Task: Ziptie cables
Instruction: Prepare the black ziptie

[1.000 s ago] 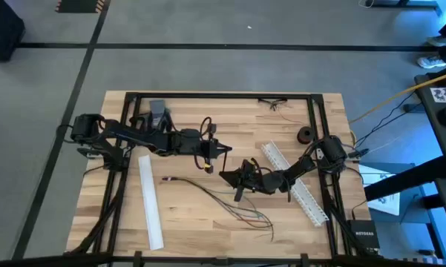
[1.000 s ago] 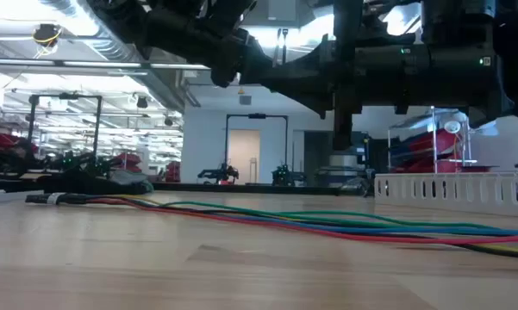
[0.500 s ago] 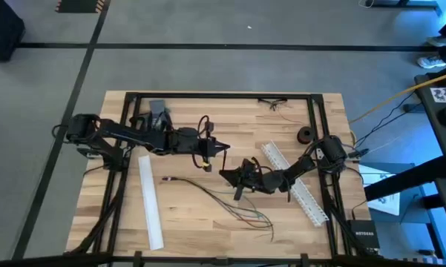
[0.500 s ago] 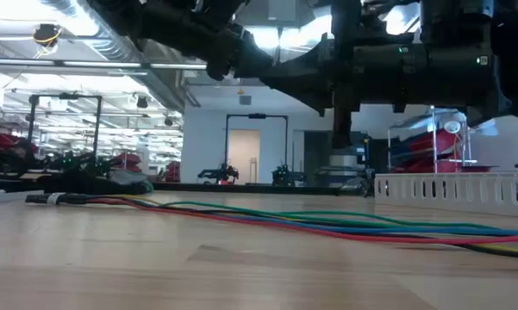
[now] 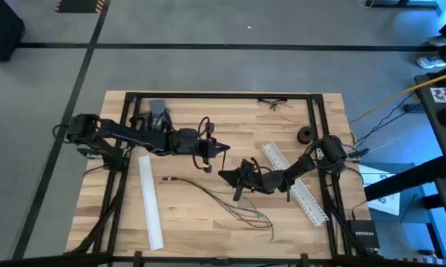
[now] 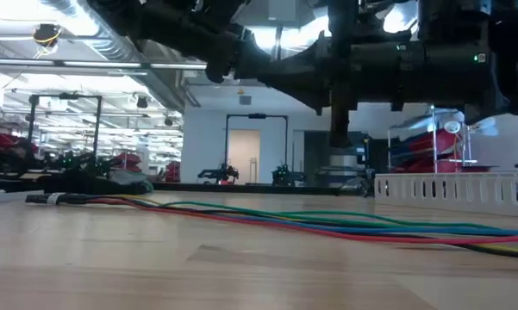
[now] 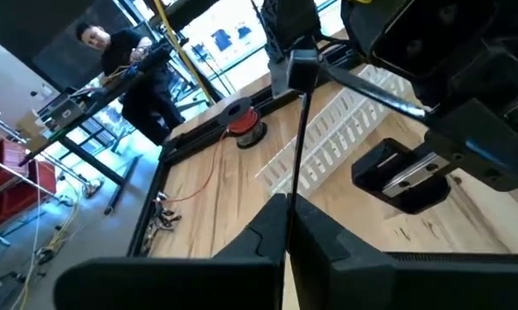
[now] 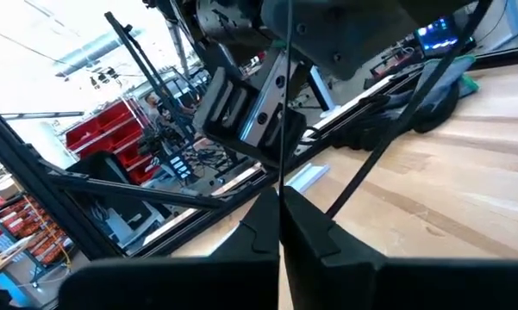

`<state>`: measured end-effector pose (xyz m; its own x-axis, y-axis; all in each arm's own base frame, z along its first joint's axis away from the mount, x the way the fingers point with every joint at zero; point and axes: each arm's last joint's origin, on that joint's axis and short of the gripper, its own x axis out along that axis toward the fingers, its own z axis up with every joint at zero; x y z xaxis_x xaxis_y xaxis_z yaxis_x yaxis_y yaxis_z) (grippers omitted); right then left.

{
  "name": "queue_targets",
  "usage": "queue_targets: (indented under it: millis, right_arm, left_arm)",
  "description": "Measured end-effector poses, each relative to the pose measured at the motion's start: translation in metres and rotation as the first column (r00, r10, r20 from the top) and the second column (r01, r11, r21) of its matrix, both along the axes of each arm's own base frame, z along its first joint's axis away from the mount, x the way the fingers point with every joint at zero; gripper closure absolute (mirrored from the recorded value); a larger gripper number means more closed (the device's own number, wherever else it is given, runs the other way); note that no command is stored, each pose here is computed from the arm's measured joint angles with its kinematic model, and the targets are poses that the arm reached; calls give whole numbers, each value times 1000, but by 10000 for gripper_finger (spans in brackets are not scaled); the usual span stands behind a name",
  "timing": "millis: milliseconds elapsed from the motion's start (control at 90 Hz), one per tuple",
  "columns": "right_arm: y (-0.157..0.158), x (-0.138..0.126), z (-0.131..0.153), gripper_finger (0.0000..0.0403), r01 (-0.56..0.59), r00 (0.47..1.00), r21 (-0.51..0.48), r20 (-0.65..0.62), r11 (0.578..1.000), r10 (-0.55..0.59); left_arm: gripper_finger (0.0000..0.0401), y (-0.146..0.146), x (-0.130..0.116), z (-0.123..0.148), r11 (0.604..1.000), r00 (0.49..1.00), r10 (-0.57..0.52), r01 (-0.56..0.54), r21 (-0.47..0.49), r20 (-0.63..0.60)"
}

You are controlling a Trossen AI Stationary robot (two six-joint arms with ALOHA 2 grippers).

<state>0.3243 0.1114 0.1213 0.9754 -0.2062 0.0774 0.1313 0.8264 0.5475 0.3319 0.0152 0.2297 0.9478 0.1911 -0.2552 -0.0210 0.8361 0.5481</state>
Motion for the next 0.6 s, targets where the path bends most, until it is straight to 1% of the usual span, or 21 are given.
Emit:
queue_targets:
  millis: [178,600]
  right_arm:
    - [0,0,0,403,0,1000,11,2,1000,0]
    - [0,0,0,403,-1,1000,15,2,1000,1]
  left_arm:
    - [400,0,0,0,1000,1000,-5,5,16,-3]
    - [400,-2,0,1,1000,1000,-9,9,18,4]
